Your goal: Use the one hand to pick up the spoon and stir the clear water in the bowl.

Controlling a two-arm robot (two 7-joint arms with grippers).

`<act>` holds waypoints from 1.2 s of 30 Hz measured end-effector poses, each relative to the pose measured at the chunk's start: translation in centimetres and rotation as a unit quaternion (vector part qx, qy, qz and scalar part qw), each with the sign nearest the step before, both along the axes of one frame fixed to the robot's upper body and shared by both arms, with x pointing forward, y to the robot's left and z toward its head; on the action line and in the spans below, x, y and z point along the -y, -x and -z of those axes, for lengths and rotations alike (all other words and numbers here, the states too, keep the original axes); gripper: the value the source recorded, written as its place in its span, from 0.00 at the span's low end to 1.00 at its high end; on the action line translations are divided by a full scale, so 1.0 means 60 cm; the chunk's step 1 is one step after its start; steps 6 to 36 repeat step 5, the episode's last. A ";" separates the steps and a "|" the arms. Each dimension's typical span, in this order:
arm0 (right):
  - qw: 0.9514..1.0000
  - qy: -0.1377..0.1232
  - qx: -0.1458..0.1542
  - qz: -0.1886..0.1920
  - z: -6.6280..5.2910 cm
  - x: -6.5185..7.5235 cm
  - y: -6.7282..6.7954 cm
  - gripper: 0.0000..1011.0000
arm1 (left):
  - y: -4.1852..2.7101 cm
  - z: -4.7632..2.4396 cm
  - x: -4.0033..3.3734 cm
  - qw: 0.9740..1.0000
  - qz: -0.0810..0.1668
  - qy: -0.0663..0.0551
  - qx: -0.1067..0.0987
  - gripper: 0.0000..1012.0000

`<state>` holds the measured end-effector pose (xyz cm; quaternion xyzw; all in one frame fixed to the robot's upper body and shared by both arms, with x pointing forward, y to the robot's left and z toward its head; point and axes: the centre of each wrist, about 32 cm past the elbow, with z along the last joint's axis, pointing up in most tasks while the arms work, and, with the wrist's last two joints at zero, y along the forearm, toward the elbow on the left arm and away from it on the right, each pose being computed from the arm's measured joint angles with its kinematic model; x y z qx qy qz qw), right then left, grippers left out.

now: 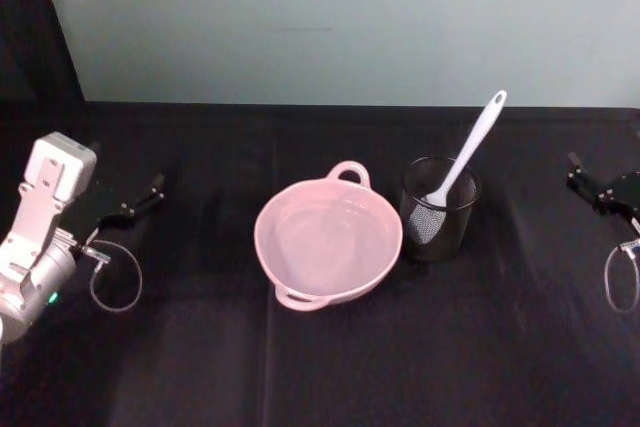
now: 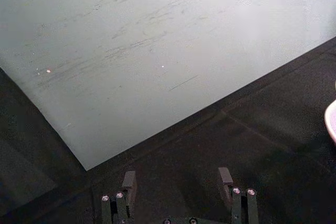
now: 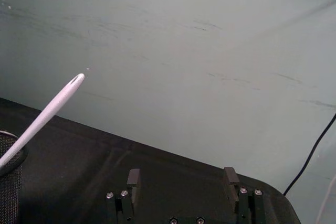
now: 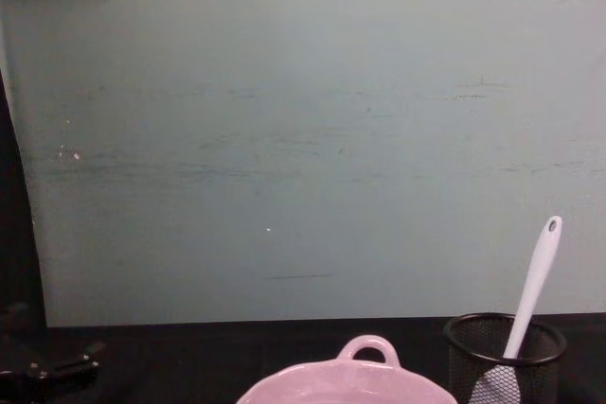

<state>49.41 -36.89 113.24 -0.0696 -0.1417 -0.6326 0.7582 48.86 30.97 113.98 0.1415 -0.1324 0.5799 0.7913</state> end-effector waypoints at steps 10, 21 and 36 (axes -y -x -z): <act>1.000 0.000 0.000 0.000 0.000 0.000 0.000 0.99 | 0.000 0.000 0.000 1.000 0.000 0.000 0.000 1.00; 1.000 0.000 0.000 0.000 0.000 0.000 0.000 0.99 | 0.000 0.000 0.000 1.000 0.000 0.000 0.000 1.00; 1.000 0.000 0.000 0.000 0.000 0.000 0.000 0.99 | 0.000 0.000 0.000 1.000 0.000 0.000 0.000 1.00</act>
